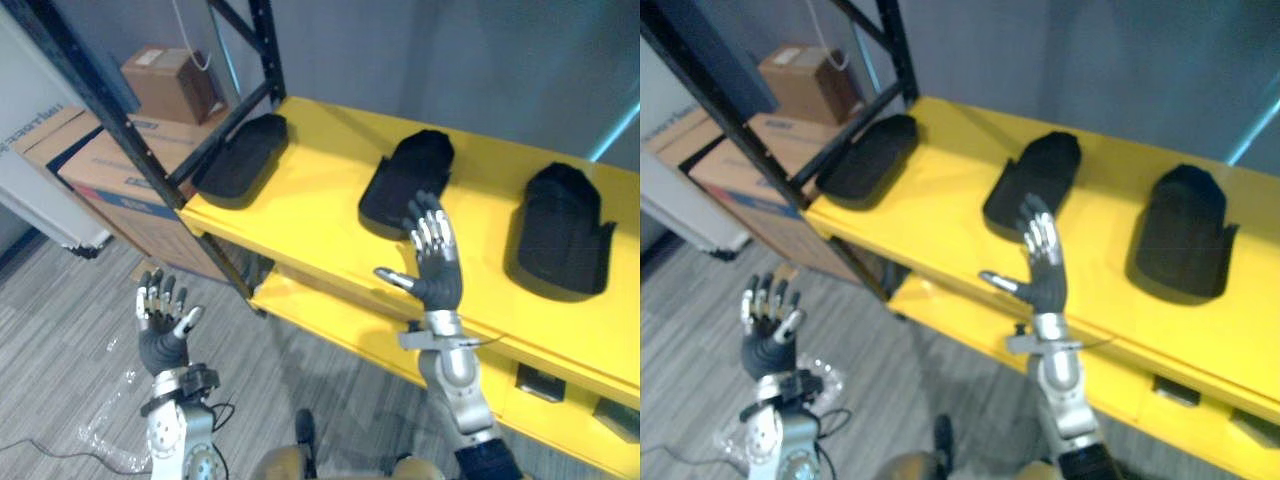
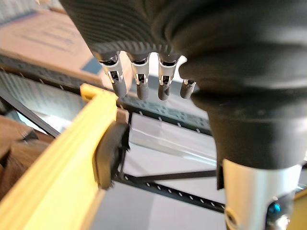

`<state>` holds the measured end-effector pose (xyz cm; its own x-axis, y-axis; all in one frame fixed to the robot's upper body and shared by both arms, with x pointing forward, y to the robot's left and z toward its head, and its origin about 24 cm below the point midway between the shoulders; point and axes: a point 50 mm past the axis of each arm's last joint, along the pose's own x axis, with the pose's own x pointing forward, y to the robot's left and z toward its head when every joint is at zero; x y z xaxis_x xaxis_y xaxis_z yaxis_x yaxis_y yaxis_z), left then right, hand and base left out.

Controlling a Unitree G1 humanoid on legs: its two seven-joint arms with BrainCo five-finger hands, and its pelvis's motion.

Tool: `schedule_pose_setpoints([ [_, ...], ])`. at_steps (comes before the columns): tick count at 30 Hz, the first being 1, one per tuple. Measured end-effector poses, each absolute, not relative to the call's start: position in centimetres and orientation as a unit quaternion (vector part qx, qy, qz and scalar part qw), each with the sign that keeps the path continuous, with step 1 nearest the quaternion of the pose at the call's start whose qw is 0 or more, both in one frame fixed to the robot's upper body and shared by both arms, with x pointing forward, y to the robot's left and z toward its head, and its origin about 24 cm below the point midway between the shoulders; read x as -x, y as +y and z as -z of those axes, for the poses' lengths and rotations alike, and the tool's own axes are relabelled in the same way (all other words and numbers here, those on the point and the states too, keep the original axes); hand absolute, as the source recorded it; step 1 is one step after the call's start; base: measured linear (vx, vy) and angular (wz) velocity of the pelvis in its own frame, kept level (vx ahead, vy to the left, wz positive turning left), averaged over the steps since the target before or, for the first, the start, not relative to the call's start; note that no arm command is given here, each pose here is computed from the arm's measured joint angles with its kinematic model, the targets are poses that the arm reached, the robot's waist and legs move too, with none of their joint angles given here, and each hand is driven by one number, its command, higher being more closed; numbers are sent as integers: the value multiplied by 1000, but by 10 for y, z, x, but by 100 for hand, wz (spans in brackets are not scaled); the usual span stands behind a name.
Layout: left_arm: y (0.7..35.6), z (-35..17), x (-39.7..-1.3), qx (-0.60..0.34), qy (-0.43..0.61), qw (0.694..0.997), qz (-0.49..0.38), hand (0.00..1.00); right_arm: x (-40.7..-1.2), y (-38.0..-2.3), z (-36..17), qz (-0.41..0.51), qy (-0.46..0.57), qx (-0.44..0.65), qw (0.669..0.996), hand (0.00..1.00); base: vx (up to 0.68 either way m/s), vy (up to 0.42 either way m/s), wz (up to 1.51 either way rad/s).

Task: Walk over and take plastic housings, then place them on the shelf

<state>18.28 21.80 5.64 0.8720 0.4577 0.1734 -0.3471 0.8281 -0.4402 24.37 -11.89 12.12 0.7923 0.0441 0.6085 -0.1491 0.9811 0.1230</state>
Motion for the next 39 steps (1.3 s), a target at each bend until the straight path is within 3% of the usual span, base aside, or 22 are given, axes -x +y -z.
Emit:
schedule_pose_setpoints([
  [6,231,-58,-174,183,-138,938,-260,0,-248,-124,-126,-5,-329,-82,941,0,-20,30,7],
  [12,227,-65,-176,169,-150,949,-221,0,-232,-153,-99,95,-282,-60,953,0,70,10,38],
  [17,232,-67,-176,151,-154,949,-228,0,-228,-158,-105,131,-316,-34,939,0,65,-91,-10],
  [22,218,-81,-184,134,-180,956,-190,0,-214,-180,-120,259,-371,1,892,0,107,-13,-24],
  [27,201,-101,-202,122,-221,960,-121,0,-182,-215,-138,419,-434,71,794,0,106,19,-21],
  [30,201,-104,-205,119,-225,961,-112,0,-157,-232,-148,488,-468,121,727,0,80,16,-50],
  [33,204,-95,-205,119,-206,963,-126,0,-134,-250,-151,531,-475,154,685,0,94,-9,-69],
  [39,211,-72,-196,131,-148,960,-200,0,-126,-259,-150,543,-471,141,681,0,122,99,-99],
])
